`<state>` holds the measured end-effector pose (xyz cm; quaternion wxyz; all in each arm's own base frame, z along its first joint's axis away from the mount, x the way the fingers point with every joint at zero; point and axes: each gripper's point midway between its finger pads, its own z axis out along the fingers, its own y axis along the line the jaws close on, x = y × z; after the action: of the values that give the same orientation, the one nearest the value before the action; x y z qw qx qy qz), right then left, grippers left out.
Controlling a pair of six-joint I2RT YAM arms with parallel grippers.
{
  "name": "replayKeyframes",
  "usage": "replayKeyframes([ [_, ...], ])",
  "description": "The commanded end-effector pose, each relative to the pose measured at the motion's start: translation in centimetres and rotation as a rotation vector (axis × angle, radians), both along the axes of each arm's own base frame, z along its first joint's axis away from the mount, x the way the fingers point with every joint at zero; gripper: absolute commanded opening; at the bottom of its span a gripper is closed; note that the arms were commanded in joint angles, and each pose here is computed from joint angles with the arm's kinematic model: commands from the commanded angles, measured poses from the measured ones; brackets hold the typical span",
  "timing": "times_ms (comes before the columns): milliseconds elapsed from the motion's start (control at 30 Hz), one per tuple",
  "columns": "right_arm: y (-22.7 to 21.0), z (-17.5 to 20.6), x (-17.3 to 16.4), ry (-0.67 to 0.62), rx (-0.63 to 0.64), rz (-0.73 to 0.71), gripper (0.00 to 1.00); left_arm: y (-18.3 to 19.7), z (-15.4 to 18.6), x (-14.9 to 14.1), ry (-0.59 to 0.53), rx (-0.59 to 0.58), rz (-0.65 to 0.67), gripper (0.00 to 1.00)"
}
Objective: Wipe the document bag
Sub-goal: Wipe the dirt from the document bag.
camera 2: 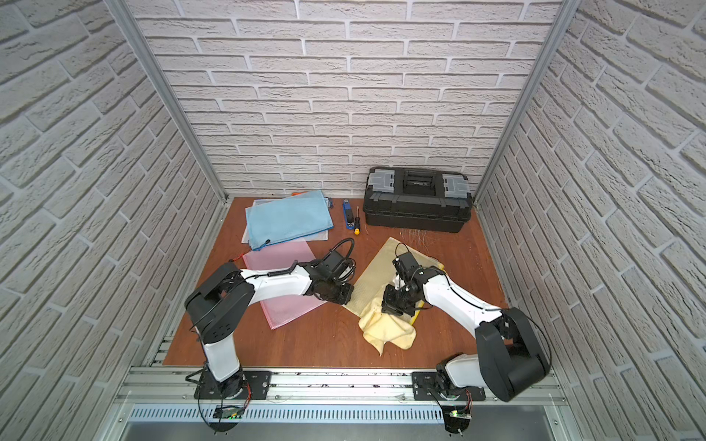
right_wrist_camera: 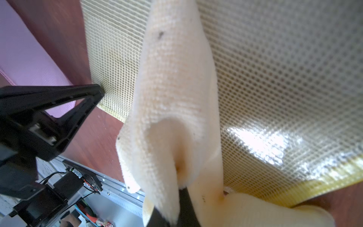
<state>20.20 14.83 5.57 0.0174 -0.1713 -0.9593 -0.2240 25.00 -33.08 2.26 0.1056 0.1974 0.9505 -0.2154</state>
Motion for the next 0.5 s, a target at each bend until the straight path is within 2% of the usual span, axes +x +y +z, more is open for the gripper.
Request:
replayKeyframes([
  [0,-1.1,0.6,1.6,-0.058,-0.023,-0.110,0.02,0.5,-1.2,-0.4,0.028,0.039,-0.015,0.00],
  [133,-4.2,1.3,4.3,-0.078,-0.106,-0.124,0.02,0.6,-1.1,-0.4,0.029,0.042,-0.015,0.00],
  [333,-8.6,-0.3,9.5,-0.011,-0.004,-0.211,0.02,1.1,-0.9,-0.5,0.015,0.050,-0.002,0.00],
  [467,-12.9,-1.0,13.0,-0.020,-0.046,-0.282,0.02,1.3,-0.8,-0.5,0.012,0.053,0.000,0.00],
])
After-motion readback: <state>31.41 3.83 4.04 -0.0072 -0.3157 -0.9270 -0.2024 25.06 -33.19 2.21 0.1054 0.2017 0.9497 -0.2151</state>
